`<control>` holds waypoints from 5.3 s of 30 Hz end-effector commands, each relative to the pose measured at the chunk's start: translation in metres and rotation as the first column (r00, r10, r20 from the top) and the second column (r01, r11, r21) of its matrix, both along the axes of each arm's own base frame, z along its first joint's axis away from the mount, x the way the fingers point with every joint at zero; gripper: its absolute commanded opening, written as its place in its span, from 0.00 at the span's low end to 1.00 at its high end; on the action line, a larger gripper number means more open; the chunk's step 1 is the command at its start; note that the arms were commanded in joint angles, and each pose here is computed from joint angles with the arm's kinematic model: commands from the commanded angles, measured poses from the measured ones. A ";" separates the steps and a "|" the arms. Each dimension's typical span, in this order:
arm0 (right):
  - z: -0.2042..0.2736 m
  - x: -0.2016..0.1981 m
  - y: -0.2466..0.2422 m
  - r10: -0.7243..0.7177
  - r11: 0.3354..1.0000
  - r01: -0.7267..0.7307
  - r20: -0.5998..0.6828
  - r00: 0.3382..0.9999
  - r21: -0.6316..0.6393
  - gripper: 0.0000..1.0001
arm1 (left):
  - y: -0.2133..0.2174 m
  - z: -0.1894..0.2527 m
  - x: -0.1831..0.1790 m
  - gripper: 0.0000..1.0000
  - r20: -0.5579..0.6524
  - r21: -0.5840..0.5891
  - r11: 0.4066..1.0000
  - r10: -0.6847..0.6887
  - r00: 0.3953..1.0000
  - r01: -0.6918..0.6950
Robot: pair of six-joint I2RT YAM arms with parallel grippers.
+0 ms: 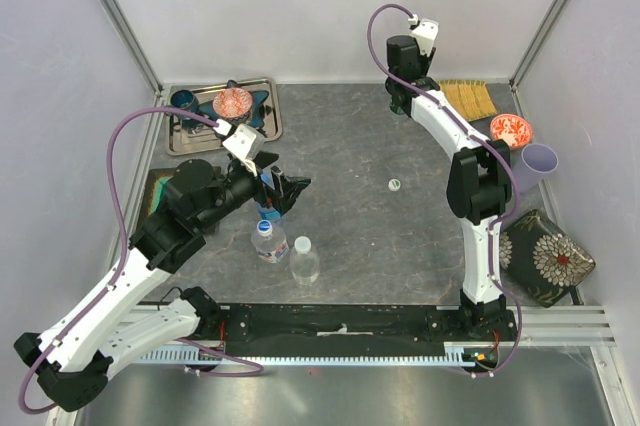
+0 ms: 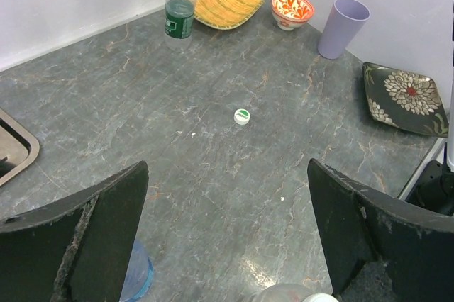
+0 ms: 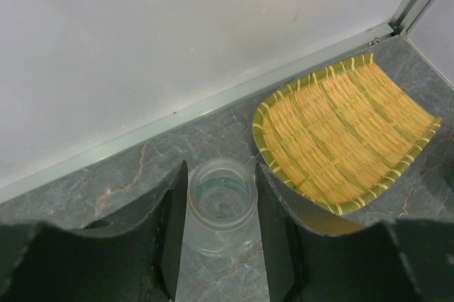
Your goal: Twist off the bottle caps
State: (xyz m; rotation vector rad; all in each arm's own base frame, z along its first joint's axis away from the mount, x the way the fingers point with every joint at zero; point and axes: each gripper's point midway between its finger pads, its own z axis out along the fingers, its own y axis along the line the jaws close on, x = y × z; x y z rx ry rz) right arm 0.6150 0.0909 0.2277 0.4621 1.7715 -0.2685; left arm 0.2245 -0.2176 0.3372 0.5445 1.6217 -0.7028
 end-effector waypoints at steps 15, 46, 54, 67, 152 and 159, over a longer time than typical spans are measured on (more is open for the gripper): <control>0.016 -0.001 0.003 0.027 0.999 -0.027 0.007 1.000 0.037 0.68 | -0.002 0.006 0.003 1.00 0.028 -0.012 1.000 0.000 1.000 0.000; 0.017 0.000 0.013 0.080 0.994 -0.080 0.005 0.997 0.076 0.85 | -0.004 -0.002 0.000 1.00 0.005 -0.010 1.000 -0.018 1.000 0.018; 0.028 -0.018 0.020 0.124 0.986 -0.122 -0.009 0.992 0.113 0.89 | 0.000 0.001 -0.002 1.00 0.016 -0.009 1.000 -0.008 1.000 0.008; 0.059 -0.164 0.041 0.248 0.962 -0.242 -0.037 0.968 0.126 0.96 | 0.019 0.013 -0.003 1.00 0.006 -0.071 0.994 0.087 0.996 -0.086; 0.179 -0.381 0.170 0.837 0.355 -0.838 0.258 0.482 0.416 0.00 | -0.060 0.090 -0.036 1.00 0.136 -0.191 0.833 -0.501 0.855 0.519; 0.210 -0.405 0.175 0.867 0.215 -0.900 0.349 0.355 0.380 0.00 | -0.077 0.074 -0.062 1.00 0.072 -0.198 0.625 -0.759 0.647 0.755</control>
